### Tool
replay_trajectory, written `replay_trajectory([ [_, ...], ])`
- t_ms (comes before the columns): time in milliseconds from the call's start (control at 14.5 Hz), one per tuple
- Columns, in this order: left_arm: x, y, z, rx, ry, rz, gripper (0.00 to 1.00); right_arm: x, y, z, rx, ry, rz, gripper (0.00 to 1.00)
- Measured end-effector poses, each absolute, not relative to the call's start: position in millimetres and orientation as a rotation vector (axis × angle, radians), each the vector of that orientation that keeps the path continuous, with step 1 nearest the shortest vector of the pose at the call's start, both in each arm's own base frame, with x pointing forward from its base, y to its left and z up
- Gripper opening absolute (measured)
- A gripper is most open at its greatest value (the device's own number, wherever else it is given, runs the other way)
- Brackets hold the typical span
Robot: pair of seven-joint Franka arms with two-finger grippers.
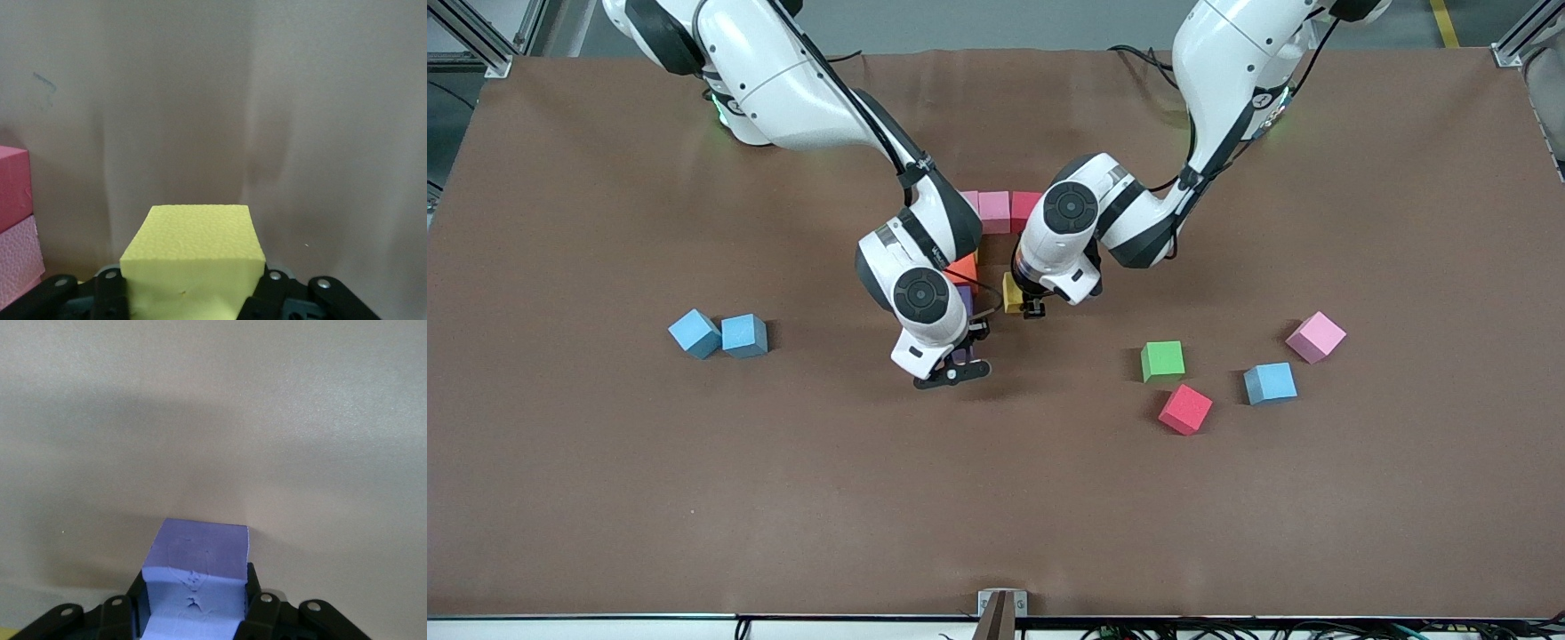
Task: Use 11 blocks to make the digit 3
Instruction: 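Place the yellow cube beside the orange cube with the left gripper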
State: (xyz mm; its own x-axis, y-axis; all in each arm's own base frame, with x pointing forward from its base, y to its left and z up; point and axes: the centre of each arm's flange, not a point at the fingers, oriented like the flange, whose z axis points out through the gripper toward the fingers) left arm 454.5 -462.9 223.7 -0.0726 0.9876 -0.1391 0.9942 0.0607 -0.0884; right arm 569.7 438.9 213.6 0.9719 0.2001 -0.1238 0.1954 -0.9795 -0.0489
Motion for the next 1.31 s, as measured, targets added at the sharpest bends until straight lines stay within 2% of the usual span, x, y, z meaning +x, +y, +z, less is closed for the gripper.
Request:
replay_trajectory([
  [346,439,-472,209,2.089,2.297,-0.134,0.59,569,439,213,-3.084,-0.301,0.203,0.56],
  [1314,411,-497,197,2.087,2.288,-0.147,0.59,568,440,213,-3.068,-0.254,0.232,0.56],
])
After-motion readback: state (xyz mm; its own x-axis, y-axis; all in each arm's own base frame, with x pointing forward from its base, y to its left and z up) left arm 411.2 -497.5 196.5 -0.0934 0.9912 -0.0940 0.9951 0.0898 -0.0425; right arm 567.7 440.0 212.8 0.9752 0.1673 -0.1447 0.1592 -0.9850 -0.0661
